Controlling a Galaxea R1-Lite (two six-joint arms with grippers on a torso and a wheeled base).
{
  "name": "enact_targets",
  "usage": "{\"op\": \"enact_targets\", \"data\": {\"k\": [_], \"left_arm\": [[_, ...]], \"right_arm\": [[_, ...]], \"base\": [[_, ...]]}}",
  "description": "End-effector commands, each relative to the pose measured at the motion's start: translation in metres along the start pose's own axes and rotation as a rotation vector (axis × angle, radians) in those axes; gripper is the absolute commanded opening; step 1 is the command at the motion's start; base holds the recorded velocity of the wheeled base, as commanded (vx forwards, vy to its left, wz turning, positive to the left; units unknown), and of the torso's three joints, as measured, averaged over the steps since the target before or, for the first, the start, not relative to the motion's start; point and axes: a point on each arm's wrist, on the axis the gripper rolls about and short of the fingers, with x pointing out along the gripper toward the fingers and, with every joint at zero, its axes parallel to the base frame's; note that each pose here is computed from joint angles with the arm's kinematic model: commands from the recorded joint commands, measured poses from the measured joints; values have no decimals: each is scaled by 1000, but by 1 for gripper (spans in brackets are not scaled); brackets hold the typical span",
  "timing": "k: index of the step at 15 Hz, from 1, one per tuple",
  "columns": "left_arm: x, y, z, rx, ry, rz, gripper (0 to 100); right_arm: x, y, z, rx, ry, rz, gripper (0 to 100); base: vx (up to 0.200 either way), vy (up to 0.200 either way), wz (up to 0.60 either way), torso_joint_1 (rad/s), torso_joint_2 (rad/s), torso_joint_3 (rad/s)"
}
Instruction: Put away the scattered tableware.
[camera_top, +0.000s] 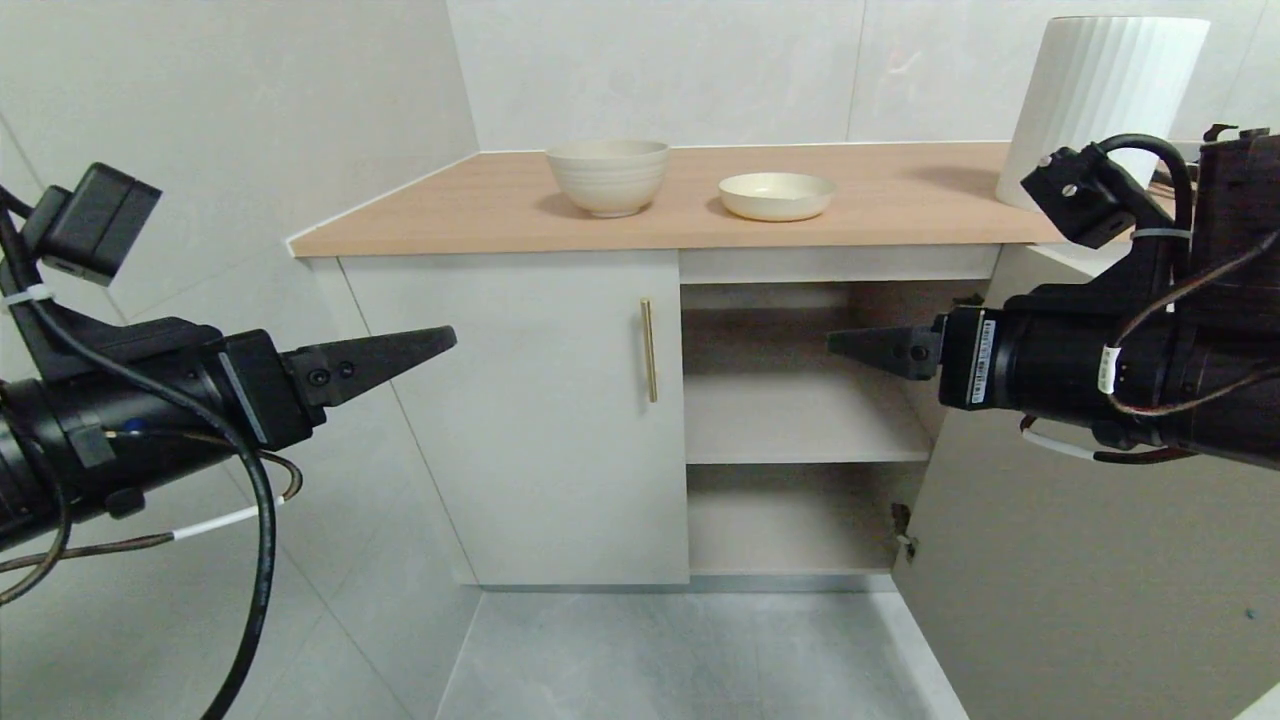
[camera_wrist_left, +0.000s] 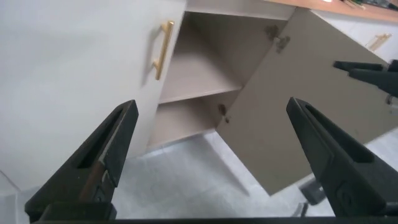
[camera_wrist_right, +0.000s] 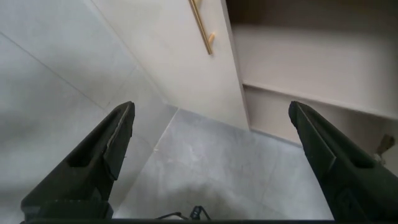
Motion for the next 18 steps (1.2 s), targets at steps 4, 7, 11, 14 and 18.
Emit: {"op": "enact_targets", "data": {"k": [4, 7, 11, 14, 18], "left_arm": [[3, 3, 0, -4, 5, 9, 100], [7, 5, -1, -7, 13, 15, 100], [7, 6, -2, -7, 10, 19, 100], [7, 6, -2, -6, 12, 22, 100], [5, 5, 3, -57, -9, 19, 100]], "right_arm": [[-4, 0, 1, 1, 11, 0, 100], [-5, 0, 1, 1, 8, 4, 100], [-6, 0, 2, 3, 7, 3, 100], [-5, 0, 1, 3, 9, 2, 100], [-5, 0, 1, 6, 10, 5, 100]], "base": [[200, 0, 0, 5, 4, 0], [200, 0, 0, 2, 2, 2], [50, 0, 0, 1, -1, 1], [0, 0, 0, 0, 0, 0], [0, 50, 0, 2, 3, -1]]}}
